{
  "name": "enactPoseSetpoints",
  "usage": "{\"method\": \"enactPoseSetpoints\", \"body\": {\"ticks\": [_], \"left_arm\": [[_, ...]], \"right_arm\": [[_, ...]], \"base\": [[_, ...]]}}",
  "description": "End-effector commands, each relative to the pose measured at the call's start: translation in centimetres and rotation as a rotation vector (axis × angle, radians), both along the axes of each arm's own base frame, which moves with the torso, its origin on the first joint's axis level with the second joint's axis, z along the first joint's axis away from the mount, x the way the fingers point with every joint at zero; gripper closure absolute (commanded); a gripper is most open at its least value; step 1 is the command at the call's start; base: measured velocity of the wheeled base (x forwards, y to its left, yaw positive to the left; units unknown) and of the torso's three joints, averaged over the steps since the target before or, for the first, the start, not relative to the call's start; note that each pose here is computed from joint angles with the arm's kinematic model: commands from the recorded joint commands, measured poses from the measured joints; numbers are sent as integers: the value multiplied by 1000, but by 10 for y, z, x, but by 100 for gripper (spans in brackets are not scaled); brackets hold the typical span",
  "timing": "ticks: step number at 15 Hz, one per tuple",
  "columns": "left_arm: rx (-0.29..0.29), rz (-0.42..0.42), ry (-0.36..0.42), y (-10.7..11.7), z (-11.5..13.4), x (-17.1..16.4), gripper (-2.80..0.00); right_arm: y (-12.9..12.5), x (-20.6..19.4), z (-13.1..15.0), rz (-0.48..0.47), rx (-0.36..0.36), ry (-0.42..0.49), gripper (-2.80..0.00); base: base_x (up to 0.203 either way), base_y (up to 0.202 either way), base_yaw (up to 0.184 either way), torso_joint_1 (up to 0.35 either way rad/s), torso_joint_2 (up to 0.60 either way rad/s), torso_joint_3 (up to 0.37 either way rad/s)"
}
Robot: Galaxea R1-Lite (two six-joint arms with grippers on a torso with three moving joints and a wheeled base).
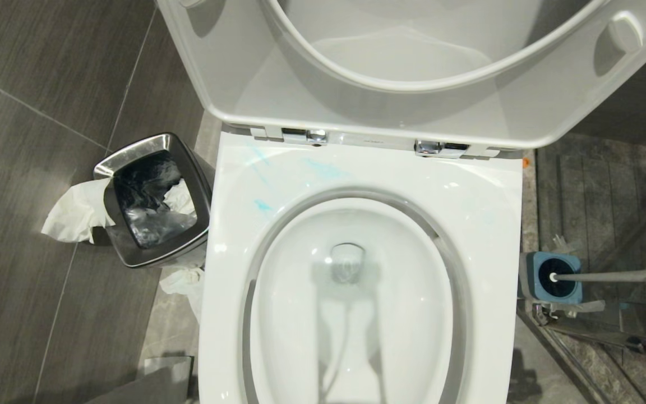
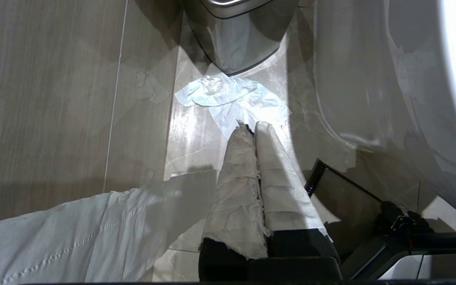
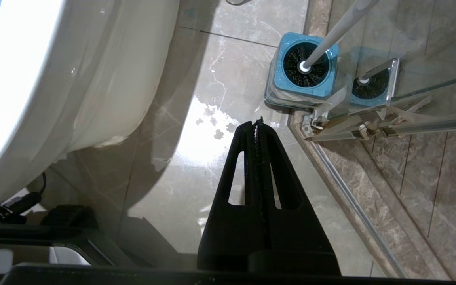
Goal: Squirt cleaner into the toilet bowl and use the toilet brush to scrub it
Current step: Pour in the cleaning agent
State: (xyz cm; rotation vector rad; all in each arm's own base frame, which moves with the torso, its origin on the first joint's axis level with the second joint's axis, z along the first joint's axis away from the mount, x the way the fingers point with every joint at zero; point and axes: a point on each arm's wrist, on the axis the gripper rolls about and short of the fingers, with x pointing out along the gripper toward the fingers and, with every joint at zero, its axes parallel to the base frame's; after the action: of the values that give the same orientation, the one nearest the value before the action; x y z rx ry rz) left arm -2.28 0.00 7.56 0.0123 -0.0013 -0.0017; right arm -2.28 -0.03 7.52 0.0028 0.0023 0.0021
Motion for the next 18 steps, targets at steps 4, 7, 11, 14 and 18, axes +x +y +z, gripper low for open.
{"method": "enactPoseSetpoints", "body": {"ticks": [4,7,11,14,18], "left_arm": [[0,0,1,0,0,0,0],[0,0,1,0,0,0,0],[0,0,1,0,0,0,0],[0,0,1,0,0,0,0],[0,0,1,0,0,0,0]], "right_arm": [[-1,-2,15,-28,13,92,0],[-1,7,41,-53,32,244,0],[-1,52,83,-75,104,414,0],[0,118,90,-101,141,488,0],[2,200,66,-98,82,352,0]], "base": [[0,0,0,0,0,0],[0,0,0,0,0,0],[0,0,0,0,0,0],[0,0,0,0,0,0],[0,0,0,0,0,0]]}}
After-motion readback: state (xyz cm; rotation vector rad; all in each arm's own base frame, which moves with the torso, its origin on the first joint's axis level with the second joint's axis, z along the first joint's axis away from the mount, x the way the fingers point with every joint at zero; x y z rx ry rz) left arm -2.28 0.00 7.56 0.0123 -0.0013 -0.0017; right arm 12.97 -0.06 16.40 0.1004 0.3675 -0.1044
